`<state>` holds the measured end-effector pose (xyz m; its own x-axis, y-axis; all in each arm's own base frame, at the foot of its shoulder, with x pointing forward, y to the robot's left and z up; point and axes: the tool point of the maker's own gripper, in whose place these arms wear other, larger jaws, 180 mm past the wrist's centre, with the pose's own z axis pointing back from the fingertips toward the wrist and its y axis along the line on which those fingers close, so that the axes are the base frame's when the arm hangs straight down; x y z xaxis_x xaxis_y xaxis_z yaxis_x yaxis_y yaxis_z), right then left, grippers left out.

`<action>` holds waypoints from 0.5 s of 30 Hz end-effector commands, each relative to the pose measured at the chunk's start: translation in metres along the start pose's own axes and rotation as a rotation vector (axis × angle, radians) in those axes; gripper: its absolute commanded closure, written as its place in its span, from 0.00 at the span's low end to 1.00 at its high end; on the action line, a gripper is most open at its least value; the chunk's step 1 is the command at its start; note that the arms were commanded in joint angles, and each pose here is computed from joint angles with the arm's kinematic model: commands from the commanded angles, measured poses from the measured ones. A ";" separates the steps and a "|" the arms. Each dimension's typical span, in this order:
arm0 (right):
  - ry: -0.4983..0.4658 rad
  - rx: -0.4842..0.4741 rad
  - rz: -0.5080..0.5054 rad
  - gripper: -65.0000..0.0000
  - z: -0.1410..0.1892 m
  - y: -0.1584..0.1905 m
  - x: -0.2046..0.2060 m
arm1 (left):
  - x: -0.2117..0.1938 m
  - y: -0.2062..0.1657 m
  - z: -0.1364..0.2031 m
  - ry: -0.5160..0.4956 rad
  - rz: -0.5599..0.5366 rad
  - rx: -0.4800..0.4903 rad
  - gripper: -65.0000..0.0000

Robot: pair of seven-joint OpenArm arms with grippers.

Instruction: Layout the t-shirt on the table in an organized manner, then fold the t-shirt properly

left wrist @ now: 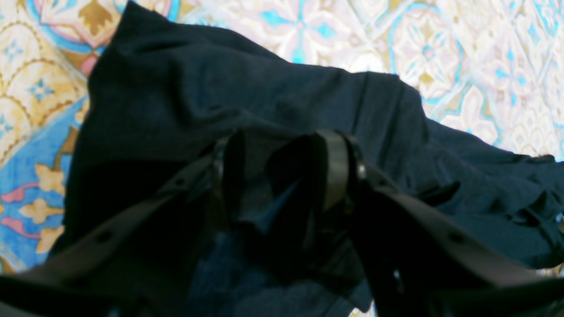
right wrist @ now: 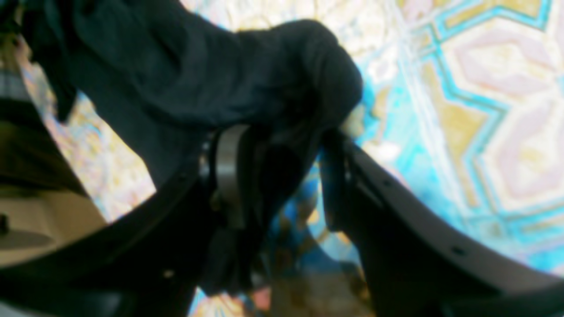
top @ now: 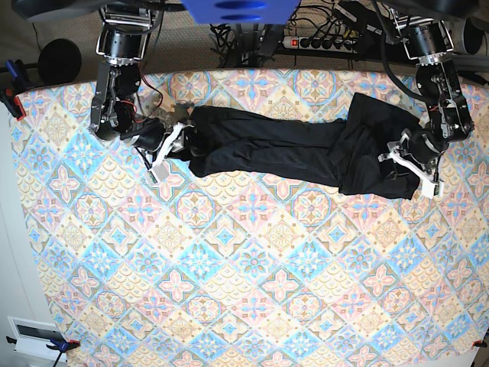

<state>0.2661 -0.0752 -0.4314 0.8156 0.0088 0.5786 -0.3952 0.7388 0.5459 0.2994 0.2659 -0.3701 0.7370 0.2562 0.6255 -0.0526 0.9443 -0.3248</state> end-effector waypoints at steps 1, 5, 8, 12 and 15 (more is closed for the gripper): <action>0.110 -0.022 0.000 0.62 -0.004 -0.001 -0.023 | 0.019 0.001 0.006 -0.052 -0.018 -0.001 0.64; 0.098 0.008 -0.017 0.62 -0.013 0.011 -0.024 | 0.019 0.001 0.006 -0.052 -0.018 -0.001 0.64; 0.103 0.026 -0.037 0.62 -0.022 0.023 -0.026 | 0.019 0.001 0.006 -0.052 -0.018 -0.001 0.64; 0.128 0.044 -0.046 0.62 -0.033 0.036 -0.028 | 0.024 -0.001 0.005 -0.062 -0.021 -0.004 0.64; 0.130 0.047 -0.042 0.62 -0.034 0.037 -0.028 | 0.024 -0.001 0.005 -0.064 -0.021 -0.004 0.64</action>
<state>0.2609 -0.0226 -0.4311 0.8426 -0.0140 0.5383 -0.3844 0.6844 0.6195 0.3044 0.2658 -0.3660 0.7281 0.2567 0.6356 -0.0481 0.9441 -0.3261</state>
